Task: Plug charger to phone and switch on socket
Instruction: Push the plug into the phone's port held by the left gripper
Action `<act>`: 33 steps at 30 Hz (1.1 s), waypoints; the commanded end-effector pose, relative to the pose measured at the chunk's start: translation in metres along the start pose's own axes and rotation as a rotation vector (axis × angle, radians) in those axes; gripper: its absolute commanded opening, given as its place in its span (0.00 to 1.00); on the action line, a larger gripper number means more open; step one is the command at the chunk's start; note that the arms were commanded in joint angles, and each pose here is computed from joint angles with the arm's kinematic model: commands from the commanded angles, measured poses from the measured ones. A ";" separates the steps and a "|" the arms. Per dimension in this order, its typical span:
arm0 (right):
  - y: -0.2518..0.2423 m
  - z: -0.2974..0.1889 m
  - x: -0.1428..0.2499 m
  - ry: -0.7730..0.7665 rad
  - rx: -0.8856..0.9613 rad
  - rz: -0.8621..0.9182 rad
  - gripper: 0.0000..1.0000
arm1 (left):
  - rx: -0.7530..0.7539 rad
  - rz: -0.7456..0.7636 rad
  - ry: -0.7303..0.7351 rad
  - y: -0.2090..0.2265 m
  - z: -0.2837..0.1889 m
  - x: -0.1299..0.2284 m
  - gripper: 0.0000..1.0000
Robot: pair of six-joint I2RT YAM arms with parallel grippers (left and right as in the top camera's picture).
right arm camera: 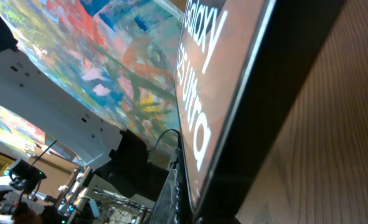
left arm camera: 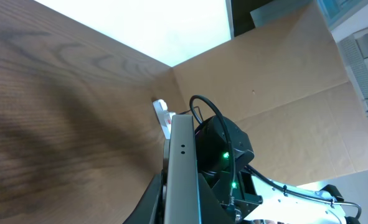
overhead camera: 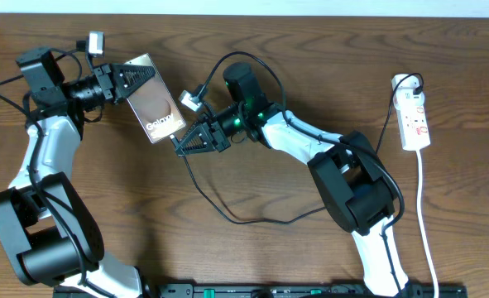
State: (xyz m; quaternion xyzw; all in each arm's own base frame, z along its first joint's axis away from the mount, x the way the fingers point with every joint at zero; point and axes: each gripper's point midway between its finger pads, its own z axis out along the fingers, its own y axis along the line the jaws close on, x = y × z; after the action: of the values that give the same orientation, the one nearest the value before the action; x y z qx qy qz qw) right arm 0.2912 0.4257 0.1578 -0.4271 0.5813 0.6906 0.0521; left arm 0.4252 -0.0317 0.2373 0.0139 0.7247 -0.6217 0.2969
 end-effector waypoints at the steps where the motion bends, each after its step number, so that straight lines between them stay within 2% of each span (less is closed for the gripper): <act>1: -0.002 -0.002 -0.004 -0.009 0.016 0.003 0.01 | 0.042 0.038 0.027 -0.016 0.000 0.004 0.07; 33: -0.005 0.003 -0.004 -0.012 0.034 0.017 0.01 | 0.042 0.033 0.028 -0.016 0.001 0.004 0.07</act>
State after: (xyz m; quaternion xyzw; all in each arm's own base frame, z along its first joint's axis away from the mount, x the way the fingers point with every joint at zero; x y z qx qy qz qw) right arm 0.2919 0.4273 0.1567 -0.4209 0.5885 0.6885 0.0496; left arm 0.4257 -0.0313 0.2369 0.0126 0.7253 -0.6207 0.2976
